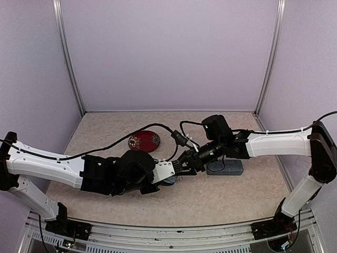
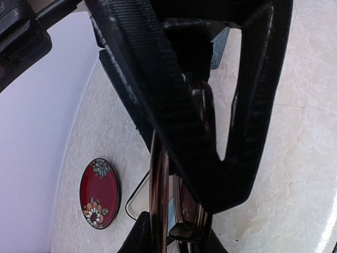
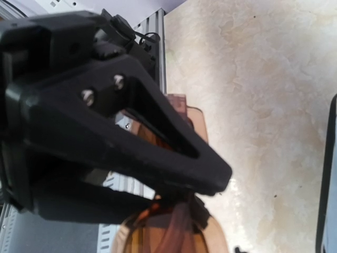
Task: Organize the sunglasses
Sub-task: Pass from the right arm to the left, then place the sunglasses in the sunglasses case.
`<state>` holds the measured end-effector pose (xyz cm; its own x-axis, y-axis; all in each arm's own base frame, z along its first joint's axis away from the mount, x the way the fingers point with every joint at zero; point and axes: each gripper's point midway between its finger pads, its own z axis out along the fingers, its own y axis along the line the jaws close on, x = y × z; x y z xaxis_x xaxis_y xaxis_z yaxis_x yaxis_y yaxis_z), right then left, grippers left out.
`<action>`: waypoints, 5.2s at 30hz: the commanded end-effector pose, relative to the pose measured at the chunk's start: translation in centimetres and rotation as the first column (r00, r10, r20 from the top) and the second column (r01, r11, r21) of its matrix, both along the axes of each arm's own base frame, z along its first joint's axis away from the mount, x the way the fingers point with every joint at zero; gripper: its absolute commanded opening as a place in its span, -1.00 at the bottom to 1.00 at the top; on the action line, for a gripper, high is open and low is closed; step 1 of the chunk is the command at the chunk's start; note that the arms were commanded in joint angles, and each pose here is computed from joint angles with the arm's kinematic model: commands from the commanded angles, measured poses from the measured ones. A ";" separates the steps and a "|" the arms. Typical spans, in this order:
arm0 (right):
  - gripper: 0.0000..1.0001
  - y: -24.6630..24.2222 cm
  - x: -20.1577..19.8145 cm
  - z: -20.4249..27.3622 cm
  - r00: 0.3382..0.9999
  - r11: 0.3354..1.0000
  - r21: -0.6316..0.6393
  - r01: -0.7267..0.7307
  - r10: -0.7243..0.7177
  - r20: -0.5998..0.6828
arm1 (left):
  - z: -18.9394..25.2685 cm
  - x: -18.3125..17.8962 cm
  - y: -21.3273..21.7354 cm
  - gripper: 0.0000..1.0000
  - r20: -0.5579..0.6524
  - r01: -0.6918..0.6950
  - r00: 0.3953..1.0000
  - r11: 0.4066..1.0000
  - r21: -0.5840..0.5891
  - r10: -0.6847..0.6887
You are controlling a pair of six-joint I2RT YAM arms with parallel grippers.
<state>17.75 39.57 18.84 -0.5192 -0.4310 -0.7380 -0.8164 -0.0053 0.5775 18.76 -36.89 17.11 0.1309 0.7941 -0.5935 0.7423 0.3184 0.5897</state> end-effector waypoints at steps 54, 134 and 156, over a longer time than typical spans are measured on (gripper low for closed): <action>0.63 0.9 9.8 -11.7 0.944 0.924 -0.226 0.309 -0.328 -0.047 | 3.0 7.2 8.5 -0.56 -0.664 -0.691 0.719 0.310 -0.653 0.204; 0.59 -1.1 4.3 -10.3 0.946 0.932 -0.164 0.324 -0.318 0.060 | -11.7 8.8 2.6 -0.40 -0.940 -0.983 0.184 0.056 -0.175 0.287; 0.57 -0.6 3.9 -10.5 0.957 0.944 -0.158 0.290 -0.289 0.029 | -11.3 7.8 3.5 -0.27 -0.932 -0.983 0.185 0.045 -0.180 0.310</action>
